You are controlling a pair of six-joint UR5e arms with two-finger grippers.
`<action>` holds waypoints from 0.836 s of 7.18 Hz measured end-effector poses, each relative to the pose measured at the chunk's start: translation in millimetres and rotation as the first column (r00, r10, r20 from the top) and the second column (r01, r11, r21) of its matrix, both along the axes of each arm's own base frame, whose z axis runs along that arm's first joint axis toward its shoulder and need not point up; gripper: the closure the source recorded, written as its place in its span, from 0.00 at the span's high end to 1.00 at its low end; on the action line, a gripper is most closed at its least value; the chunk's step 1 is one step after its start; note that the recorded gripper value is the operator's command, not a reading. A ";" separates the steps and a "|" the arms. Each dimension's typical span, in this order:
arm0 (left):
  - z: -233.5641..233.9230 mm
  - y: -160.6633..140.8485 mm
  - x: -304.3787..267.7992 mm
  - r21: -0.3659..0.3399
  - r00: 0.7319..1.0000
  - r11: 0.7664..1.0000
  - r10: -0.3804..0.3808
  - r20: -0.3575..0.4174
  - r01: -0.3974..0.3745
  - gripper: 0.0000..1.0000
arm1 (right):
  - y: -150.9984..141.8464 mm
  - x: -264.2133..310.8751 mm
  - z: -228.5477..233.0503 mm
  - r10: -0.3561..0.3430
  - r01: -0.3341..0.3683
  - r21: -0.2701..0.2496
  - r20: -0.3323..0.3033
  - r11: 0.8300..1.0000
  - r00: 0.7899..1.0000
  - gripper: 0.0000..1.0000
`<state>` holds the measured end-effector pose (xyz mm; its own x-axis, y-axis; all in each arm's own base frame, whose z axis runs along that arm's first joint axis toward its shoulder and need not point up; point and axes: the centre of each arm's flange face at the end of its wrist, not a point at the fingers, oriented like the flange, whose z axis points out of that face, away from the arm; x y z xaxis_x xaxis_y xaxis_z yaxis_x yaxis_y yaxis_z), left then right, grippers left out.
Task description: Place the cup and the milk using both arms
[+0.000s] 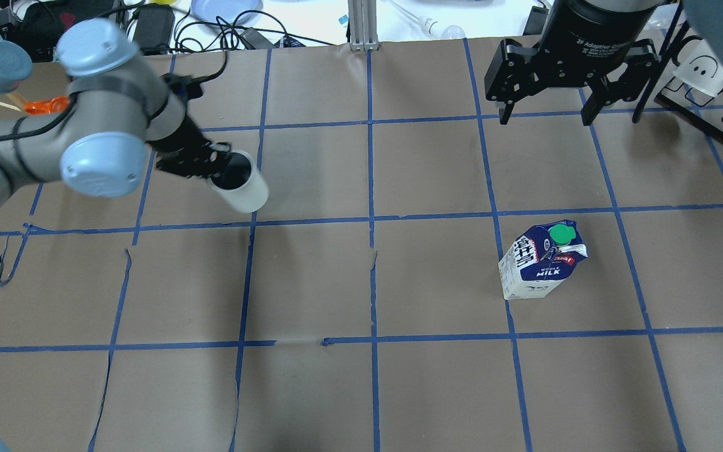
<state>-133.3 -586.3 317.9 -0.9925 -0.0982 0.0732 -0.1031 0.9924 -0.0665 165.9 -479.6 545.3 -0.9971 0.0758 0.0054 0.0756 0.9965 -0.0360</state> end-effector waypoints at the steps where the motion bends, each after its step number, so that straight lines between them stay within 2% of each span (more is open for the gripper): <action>1: 12.6 -17.1 -43.6 -0.024 1.000 1.000 0.011 -0.012 -0.011 0.00 | 0.0 0.1 0.0 0.000 0.000 0.000 0.000 1.000 1.000 1.00; 5: -31.5 -55.7 -164.5 -0.051 0.995 0.996 0.072 -0.073 -0.076 0.01 | -0.5 -0.1 0.0 0.000 0.000 -0.002 0.000 1.000 1.000 1.00; 6: -44.2 -61.9 -178.1 -0.047 0.994 0.996 0.078 -0.072 -0.081 0.11 | -0.6 -0.2 0.2 -0.001 0.001 -0.004 0.000 1.000 1.000 1.00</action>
